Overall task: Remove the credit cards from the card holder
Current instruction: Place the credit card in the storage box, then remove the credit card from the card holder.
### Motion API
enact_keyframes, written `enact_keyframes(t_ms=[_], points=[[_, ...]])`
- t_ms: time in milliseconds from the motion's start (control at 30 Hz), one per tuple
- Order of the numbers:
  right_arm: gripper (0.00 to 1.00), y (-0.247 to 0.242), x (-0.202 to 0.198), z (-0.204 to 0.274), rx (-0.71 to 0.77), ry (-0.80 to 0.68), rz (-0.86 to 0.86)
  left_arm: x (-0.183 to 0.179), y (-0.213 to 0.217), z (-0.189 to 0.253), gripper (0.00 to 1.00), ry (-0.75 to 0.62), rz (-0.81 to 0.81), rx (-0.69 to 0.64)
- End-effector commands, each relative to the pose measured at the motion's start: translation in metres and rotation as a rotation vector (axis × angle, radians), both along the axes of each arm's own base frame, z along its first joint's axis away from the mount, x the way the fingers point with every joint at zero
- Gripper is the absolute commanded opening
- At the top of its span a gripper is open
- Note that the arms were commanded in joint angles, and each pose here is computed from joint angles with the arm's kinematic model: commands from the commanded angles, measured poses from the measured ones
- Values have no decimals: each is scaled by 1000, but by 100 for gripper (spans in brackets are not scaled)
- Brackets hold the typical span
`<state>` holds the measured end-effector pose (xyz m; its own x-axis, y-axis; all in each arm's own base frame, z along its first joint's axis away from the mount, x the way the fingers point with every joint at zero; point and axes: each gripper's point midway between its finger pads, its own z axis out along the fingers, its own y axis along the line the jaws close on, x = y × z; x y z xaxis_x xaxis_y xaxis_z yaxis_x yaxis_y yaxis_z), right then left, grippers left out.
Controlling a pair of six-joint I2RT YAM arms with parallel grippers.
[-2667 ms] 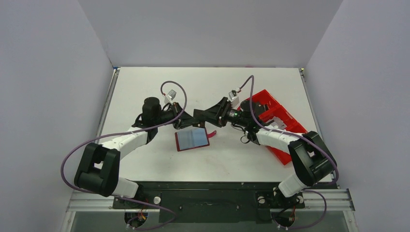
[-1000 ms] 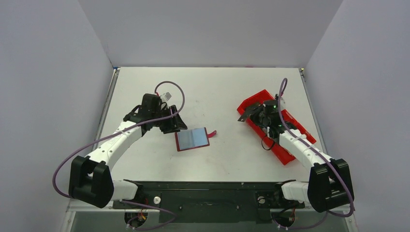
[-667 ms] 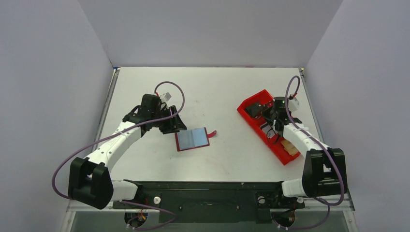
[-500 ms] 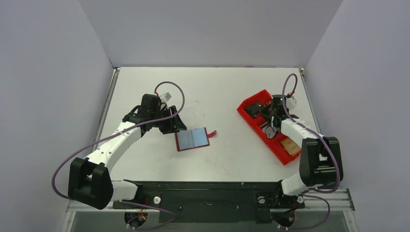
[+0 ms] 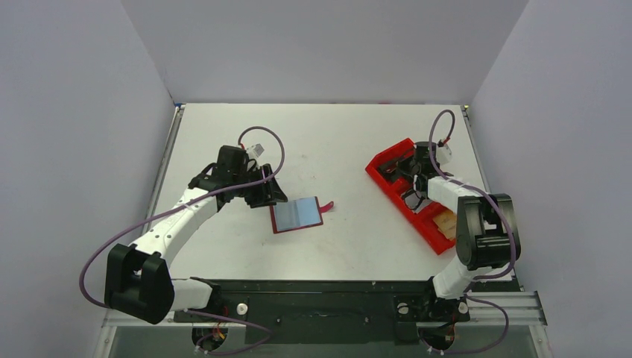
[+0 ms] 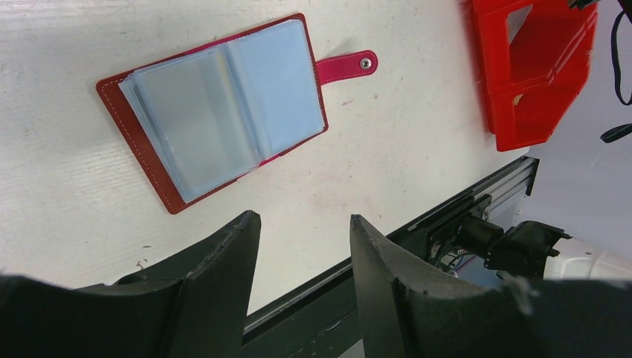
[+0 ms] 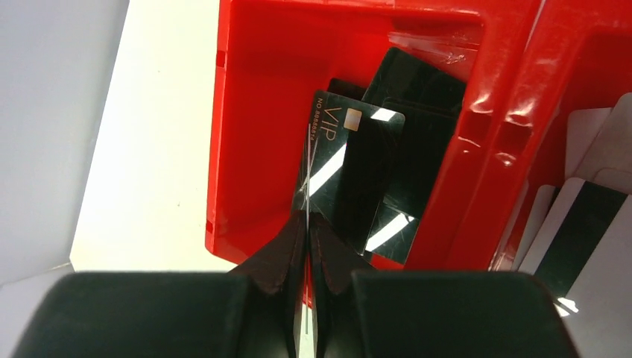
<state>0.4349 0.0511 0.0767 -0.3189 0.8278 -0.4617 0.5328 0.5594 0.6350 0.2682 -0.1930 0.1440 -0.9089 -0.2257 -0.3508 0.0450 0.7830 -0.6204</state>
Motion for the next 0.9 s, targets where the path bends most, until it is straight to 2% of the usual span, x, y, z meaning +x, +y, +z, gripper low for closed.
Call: enact_keyframes(t_ms=[0, 67, 100, 167, 233, 333, 533, 633, 867], points=[[4, 2, 22, 24, 39, -104, -19, 9, -2, 23, 45, -68, -8, -19], [14, 2, 21, 25, 41, -105, -21, 11, -3, 25, 46, -68, -7, -20], [23, 1, 19, 23, 39, -98, -23, 11, -3, 25, 45, -68, -7, -20], [34, 0, 15, 29, 34, -97, -29, 13, -4, 27, 45, -71, -7, -21], [42, 0, 10, 31, 27, -88, -30, 15, -5, 28, 45, -73, -8, -21], [49, 2, 2, 35, 20, -74, -21, 17, -5, 27, 45, -66, -8, -19], [51, 7, -16, 46, -30, -44, 14, 19, -6, 26, 45, -55, -10, -17], [52, 24, -26, 56, -79, -39, 92, 20, -6, 26, 46, -48, -8, -14], [52, 127, -65, 64, -198, -3, 470, 29, 19, 9, 45, -18, 118, 85]])
